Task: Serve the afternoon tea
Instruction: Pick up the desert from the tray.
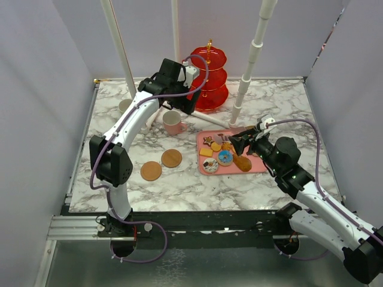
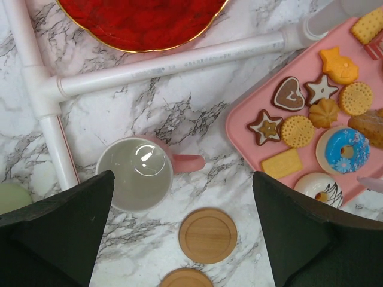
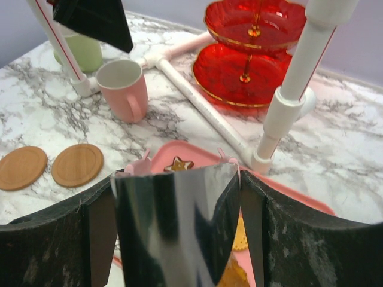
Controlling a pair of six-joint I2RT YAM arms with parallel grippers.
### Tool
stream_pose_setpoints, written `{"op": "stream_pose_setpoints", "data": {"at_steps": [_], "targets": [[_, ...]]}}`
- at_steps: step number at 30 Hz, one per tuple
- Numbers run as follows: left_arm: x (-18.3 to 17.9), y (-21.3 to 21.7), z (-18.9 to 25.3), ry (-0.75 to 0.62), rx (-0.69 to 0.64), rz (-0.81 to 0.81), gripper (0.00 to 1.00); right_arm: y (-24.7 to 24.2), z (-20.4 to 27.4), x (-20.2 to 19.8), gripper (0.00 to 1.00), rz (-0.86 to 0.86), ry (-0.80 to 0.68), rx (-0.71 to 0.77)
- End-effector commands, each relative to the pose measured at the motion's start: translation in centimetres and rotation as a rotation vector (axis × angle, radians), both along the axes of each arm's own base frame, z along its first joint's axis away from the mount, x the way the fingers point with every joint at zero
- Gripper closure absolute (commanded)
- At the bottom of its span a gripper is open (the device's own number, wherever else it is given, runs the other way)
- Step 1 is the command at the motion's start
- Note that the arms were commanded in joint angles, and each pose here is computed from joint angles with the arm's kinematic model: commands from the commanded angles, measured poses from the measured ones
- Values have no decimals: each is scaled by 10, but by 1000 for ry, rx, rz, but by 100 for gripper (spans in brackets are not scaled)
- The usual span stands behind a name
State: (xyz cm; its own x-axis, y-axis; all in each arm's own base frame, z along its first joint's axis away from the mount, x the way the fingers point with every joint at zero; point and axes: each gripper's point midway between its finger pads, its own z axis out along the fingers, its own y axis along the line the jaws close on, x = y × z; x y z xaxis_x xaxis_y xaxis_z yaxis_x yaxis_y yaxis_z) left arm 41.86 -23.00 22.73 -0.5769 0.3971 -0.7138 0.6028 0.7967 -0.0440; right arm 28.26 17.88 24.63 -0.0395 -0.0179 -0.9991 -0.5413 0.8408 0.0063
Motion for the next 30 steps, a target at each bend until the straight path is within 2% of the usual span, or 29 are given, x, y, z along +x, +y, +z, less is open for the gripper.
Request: {"op": "stream_pose_setpoints", "data": {"at_steps": [1, 15, 23, 30], "targets": [[10, 3, -1, 24, 33, 43, 1, -8, -22, -5, 27, -43, 98, -12], [5, 7, 5, 27, 29, 60, 1, -19, -52, -21, 27, -76, 279, -56], [0, 10, 13, 2, 26, 53, 1, -9, -66, -20, 26, -43, 320, -53], [-6, 9, 19, -3, 2, 52, 1, -6, -68, -10, 26, -49, 276, -45]]}}
